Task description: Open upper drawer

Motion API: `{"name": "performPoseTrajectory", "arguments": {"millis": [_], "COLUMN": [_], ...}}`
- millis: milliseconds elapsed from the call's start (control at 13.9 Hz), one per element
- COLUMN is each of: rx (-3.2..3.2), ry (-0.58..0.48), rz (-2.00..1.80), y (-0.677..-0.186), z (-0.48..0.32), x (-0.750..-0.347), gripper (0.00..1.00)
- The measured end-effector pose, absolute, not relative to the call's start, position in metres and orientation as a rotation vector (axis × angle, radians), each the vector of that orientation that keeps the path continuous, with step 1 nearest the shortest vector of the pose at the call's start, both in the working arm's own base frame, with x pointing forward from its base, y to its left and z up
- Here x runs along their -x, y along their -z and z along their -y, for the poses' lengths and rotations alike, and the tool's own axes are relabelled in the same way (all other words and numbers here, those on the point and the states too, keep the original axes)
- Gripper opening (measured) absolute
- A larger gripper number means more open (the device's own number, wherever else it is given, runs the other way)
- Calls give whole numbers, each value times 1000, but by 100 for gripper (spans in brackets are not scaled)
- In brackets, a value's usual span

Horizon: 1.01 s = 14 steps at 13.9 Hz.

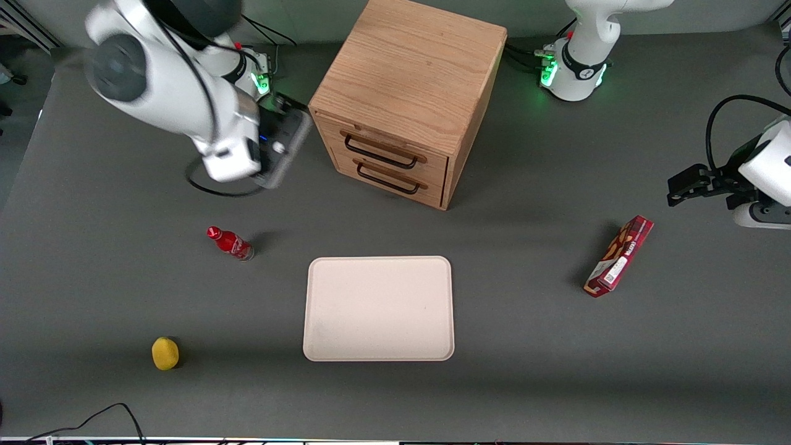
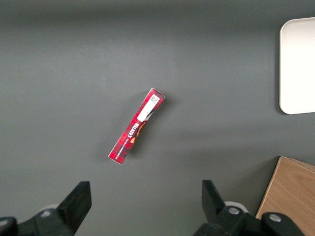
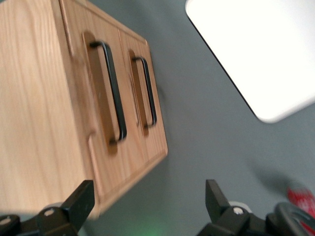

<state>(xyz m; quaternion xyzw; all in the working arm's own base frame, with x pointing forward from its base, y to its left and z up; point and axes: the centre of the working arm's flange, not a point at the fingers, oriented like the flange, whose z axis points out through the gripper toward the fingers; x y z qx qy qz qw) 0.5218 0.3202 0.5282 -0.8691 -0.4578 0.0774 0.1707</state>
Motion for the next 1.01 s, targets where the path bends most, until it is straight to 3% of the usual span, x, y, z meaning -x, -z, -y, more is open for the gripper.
{"name": "performPoseTrajectory", "arguments": {"millis": [361,1010], "rx": [2390,2356], "ry": [-227,-244], "rz": [1292,1294], "y": [-455,-417], "z": [-364,-410], "x": [-540,-508], "gripper": [100,100]}}
